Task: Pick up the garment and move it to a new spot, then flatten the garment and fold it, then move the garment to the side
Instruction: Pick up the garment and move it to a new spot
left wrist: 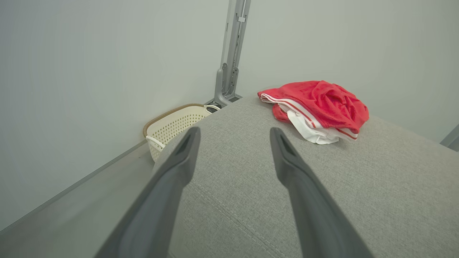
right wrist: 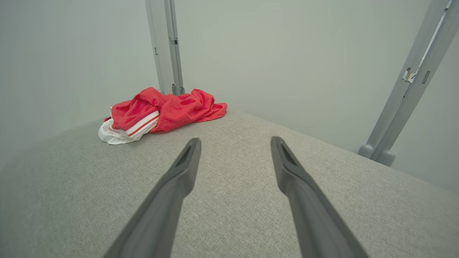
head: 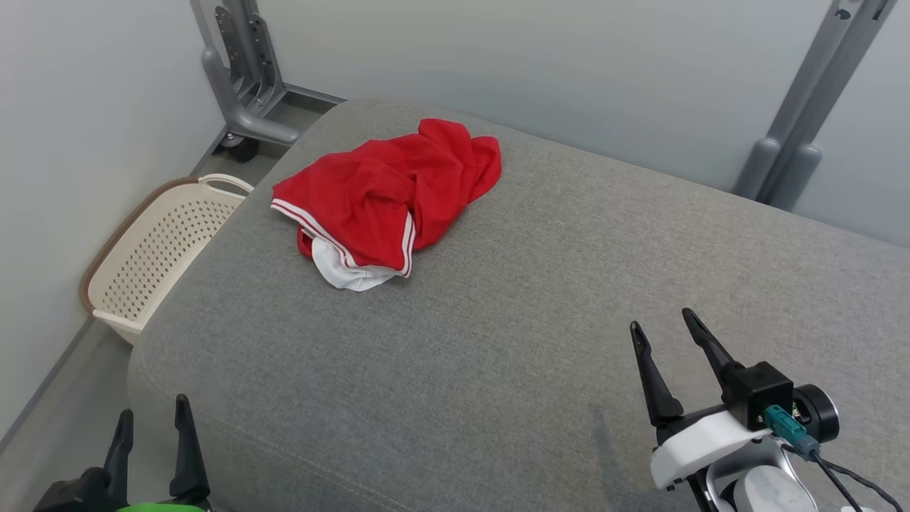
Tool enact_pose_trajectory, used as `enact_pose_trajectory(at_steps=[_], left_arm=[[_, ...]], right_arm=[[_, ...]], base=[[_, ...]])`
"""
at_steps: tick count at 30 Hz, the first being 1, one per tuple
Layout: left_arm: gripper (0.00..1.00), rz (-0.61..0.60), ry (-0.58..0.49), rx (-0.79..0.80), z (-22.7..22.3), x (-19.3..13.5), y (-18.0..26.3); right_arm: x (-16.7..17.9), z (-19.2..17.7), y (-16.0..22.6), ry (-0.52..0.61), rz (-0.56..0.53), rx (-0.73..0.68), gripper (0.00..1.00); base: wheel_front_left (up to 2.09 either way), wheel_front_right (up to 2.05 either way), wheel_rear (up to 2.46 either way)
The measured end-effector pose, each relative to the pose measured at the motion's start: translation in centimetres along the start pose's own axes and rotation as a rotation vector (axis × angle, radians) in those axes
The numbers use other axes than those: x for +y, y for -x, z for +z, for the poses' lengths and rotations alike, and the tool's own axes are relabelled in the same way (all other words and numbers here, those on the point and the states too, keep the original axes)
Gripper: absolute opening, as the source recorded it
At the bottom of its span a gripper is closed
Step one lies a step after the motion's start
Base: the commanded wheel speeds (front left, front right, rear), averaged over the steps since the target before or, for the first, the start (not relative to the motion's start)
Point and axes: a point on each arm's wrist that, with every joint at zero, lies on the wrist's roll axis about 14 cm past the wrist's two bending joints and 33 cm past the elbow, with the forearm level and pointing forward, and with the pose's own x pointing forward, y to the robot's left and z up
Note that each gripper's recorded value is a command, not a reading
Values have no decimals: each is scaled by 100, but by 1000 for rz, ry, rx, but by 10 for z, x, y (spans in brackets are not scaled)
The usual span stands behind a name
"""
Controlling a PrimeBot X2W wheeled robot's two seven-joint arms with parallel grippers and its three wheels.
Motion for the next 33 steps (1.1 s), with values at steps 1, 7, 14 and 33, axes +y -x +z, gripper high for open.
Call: enact_pose_trajectory(at_steps=[1, 7, 14, 33], left_arm=[[100, 13, 4, -4, 1, 3, 3], [100, 32, 11, -19, 5, 7, 8], [100, -41, 9, 6, 10, -16, -21], [100, -254, 64, 451, -44, -153, -190]], right_arm=[[5, -1, -2, -1, 15, 4, 100], [13, -6, -8, -12, 41, 15, 100], [-10, -12, -5, -5, -19, 23, 100], [-85, -85, -31, 61, -90, 130, 100]], base=[[0, 0, 0], [0, 0, 0], [0, 0, 0], [0, 0, 0]])
